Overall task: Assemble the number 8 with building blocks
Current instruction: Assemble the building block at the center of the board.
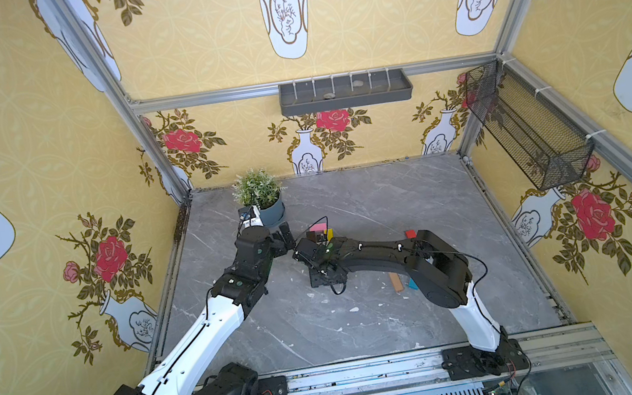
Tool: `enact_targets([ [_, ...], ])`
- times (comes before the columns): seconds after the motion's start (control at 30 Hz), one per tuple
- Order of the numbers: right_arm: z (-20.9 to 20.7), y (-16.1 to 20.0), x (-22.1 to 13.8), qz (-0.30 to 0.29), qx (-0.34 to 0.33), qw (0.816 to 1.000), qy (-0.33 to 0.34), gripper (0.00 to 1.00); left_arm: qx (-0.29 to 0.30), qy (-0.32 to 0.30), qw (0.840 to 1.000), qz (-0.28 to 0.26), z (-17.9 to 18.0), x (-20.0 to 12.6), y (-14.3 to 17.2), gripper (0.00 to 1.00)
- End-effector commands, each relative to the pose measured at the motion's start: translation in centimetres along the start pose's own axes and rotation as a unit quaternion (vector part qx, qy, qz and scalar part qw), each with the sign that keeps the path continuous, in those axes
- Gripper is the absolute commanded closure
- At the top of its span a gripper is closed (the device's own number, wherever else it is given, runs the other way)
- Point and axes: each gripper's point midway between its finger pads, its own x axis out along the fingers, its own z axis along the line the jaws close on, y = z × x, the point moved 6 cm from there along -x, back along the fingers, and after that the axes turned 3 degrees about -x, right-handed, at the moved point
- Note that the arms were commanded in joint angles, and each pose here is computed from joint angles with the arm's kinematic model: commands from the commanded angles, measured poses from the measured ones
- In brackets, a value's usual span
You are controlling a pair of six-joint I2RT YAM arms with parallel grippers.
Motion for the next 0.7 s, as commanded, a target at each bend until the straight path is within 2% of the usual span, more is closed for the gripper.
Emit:
enact_targets([
  [0.0,-0.31,1.35,1.4,0.042,0.013,0.999,-0.001,0.35,0.001,0.01,1.0,-0.001,-0.23,0.11,0.03,0.0],
  [0.43,-0.25,1.44,1.66,0.048,0.032,0.998,0.0,0.35,0.0,0.009,1.0,0.001,-0.16,0.18,0.14,0.0],
  [0.67,-0.58,1.62,1.73,0.05,0.045,0.998,0.011,0.3,0.0,0.009,1.0,0.003,-0.12,0.27,0.18,0.0],
])
